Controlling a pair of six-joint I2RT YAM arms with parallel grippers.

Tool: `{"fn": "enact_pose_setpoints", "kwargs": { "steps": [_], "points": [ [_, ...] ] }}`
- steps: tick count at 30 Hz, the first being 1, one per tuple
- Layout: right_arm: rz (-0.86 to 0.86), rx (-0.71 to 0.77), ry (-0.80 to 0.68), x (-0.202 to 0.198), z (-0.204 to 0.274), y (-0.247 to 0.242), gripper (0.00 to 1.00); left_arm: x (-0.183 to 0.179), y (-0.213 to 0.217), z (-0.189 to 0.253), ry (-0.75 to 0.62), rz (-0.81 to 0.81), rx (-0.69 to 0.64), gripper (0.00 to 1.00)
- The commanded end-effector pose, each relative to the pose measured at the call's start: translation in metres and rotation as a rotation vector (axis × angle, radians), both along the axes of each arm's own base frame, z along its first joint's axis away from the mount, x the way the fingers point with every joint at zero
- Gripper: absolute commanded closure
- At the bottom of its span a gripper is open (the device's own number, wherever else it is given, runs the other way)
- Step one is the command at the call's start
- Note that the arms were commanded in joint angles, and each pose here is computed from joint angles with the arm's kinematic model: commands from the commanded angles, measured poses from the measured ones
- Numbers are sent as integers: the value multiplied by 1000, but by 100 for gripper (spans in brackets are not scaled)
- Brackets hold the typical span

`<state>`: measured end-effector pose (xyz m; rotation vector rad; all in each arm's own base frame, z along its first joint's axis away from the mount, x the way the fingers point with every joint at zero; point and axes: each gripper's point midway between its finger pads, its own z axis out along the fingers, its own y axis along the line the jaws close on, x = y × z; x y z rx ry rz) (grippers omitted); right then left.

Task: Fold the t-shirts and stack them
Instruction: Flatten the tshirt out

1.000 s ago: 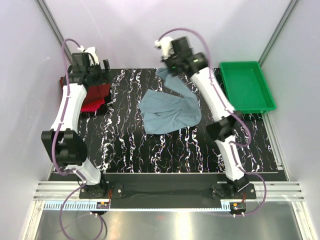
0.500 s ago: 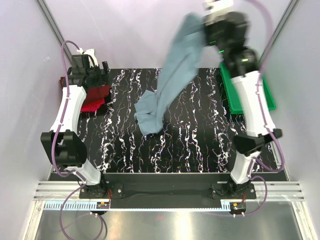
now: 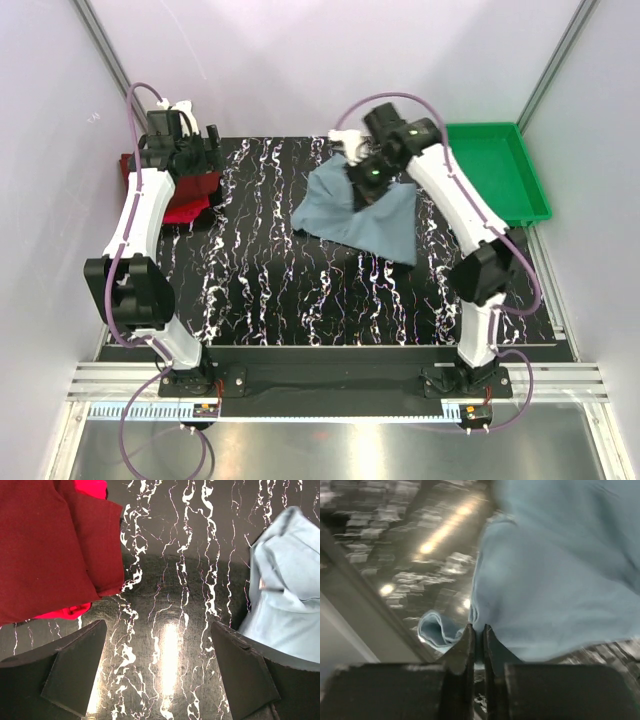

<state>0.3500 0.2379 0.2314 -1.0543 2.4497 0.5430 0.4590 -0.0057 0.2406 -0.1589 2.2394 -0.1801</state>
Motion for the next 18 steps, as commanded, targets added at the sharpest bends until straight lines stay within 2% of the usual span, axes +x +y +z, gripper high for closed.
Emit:
{"fn": "enact_pose_setpoints", "kwargs": {
  "steps": [1,2,5,6,7,8,9,10,11,14,15,16,18],
  "points": [
    [193,280,87,-58,82,36,45,13,4,28,-90,9,17,8],
    [188,298,51,-48,89,41,33,12,4,30,-93,8,20,8],
    [131,349,-99,-4,109,55,14,12,6,32,-98,13,35,7],
    [110,355,-138,8,112,57,11,12,8,31,-98,15,42,7],
    [49,317,-157,23,102,51,10,12,8,31,-96,15,46,7],
    [-11,332,-248,51,109,49,10,11,10,32,-99,21,52,7],
    [-55,280,-248,66,87,42,10,11,10,31,-96,21,55,7],
    [-105,227,-315,82,83,32,11,11,10,29,-93,21,56,7],
    [-96,190,-369,98,77,28,13,10,10,28,-90,22,57,7],
    [-75,31,-296,116,18,19,20,7,11,25,-81,20,61,7],
    [-81,17,-310,123,18,18,22,6,11,24,-78,19,62,7],
    [-89,-42,-269,132,-14,16,22,3,11,22,-74,17,64,6],
    [-60,-93,-263,139,-34,13,24,0,10,19,-66,14,66,7]
  ]
}}
